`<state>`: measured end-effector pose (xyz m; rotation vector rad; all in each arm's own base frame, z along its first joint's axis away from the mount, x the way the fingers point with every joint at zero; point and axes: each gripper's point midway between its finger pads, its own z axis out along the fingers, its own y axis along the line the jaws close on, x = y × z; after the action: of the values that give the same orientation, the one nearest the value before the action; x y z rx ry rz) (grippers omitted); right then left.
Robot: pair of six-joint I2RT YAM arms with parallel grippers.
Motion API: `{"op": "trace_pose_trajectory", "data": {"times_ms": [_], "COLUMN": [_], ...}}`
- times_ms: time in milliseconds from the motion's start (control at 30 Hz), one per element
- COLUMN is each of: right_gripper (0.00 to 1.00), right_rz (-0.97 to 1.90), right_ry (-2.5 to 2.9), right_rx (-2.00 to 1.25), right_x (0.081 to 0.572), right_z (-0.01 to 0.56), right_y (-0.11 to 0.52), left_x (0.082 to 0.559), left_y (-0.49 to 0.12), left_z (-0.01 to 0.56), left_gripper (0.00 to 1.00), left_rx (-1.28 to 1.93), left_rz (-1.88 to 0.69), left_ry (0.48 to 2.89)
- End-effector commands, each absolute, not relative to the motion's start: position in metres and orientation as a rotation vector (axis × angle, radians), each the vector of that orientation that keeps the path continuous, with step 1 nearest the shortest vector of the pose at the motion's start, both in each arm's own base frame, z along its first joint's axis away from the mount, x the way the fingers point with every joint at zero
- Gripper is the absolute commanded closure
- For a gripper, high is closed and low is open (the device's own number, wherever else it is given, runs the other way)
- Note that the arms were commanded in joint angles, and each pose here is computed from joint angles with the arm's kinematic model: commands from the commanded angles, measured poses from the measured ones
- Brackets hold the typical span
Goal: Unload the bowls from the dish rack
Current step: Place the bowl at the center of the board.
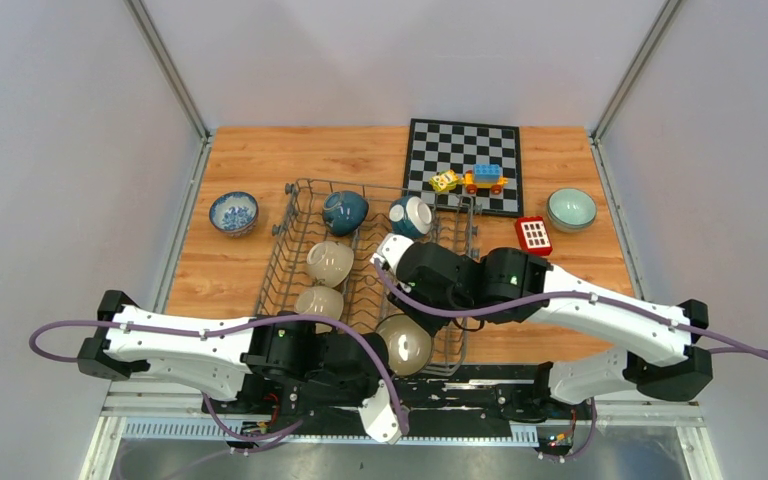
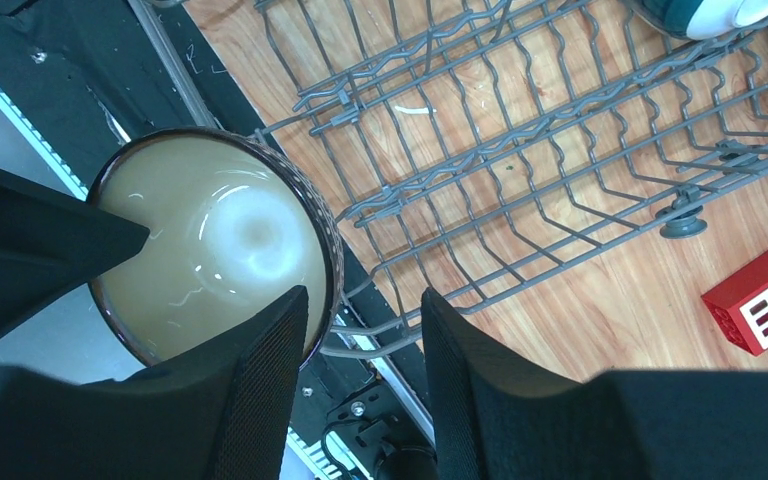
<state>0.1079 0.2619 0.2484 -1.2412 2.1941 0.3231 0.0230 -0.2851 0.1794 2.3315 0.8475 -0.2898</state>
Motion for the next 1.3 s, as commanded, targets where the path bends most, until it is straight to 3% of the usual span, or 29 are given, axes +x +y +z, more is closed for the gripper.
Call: {"op": "trace_pose_trajectory", "data": {"times_ms": [0,367,767,967,1000,1033,1200,1233,1267], "right_gripper": [0.51,0.54,0.75,1.0,1.0,1.0,1.0,1.0,1.0], "right_rz": [0.285,0.323,0.262,0.245,0.241,0.23,0.138,0.132,0.132], "right_ry": [2.226,2.261,2.276,2.279,2.277,2.275,2.23,2.225,2.218], "right_rx": [-1.267,-1.279,-1.265,-1.219,-1.202,-1.18,-0.975,-0.93,-0.885], "right_x": [0.103,0.092,0.096,0.1,0.102,0.105,0.131,0.136,0.141], "right_z": [0.233,0.22,0.21,0.212,0.213,0.214,0.231,0.235,0.24], "right_y": [0.263,0.271,0.268,0.268,0.268,0.267,0.252,0.247,0.243], "left_x": [0.022,0.026,0.028,0.032,0.033,0.036,0.05,0.054,0.058], "left_y": [-0.297,-0.294,-0.295,-0.297,-0.298,-0.3,-0.303,-0.301,-0.299], "left_z": [0.206,0.211,0.218,0.22,0.221,0.223,0.234,0.236,0.238], "left_gripper": [1.0,1.0,1.0,1.0,0.99,0.91,0.26,0.09,0.01], "left_rx": [2.241,2.2,2.126,2.085,2.066,2.029,1.838,1.799,1.756], "left_rz": [-0.323,-0.31,-0.333,-0.332,-0.334,-0.332,-0.328,-0.324,-0.317], "left_ry": [0.823,0.843,0.888,0.915,0.93,0.957,1.11,1.14,1.17]}}
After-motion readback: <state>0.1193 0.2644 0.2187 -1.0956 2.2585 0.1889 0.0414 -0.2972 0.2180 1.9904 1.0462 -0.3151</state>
